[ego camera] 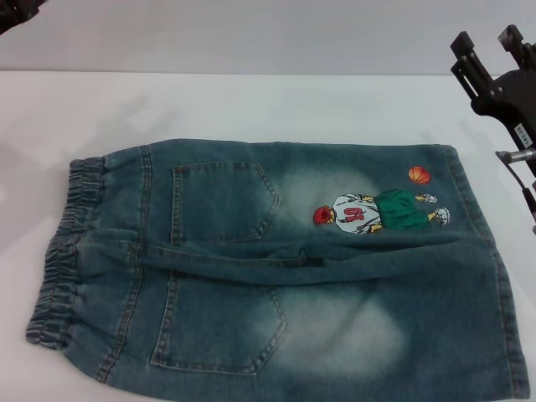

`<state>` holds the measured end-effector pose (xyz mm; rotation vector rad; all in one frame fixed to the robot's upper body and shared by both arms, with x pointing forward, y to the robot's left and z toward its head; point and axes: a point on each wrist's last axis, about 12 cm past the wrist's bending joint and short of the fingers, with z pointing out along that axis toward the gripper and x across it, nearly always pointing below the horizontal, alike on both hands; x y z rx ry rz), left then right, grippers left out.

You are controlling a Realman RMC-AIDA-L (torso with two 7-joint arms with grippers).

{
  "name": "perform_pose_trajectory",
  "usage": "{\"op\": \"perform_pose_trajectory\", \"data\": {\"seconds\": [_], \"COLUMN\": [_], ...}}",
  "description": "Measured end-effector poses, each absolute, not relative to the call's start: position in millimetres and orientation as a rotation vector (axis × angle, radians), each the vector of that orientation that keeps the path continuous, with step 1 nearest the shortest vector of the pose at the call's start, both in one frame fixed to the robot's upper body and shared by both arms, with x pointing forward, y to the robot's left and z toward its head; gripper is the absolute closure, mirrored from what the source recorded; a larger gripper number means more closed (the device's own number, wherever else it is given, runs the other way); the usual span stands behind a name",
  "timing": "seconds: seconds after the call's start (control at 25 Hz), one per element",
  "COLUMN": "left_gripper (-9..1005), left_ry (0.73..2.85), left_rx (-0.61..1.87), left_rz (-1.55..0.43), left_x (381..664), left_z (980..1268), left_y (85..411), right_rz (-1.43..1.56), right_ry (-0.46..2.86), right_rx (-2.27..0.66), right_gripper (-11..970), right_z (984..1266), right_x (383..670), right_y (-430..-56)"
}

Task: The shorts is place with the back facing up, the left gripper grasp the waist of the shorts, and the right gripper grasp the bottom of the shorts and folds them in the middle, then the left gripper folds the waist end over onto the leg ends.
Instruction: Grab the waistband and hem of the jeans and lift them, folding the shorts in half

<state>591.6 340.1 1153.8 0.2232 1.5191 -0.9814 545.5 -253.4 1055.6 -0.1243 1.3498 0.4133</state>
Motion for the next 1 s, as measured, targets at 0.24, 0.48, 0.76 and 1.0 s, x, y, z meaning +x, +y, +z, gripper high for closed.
{"op": "perform_pose_trajectory", "data": {"seconds": [0.24, 0.48, 0.76, 1.0], "left_gripper": [347, 350, 354, 357], "left_ry": [1.613, 1.781, 1.935, 2.046], "left_rx": [0.321, 0.342, 0.34, 0.284], "left_rz": [-1.13, -1.194, -1.239, -1.233], "left_x": [575, 560, 538, 519], "left_z": [1169, 1165, 1157, 1145], "left_y": [362, 378, 397, 412], "right_rz": [0.409, 0.4, 0.349, 0.277], "right_ry": [1.347, 1.336, 1.331, 1.321], "right_rx": [-0.134, -0.129, -0.079, 0.006], "right_gripper": [245, 245, 245, 245], "right_z": [1057, 1060, 1062, 1064], "right_x": [547, 552, 555, 557], "right_y": [-253, -255, -269, -290]}}
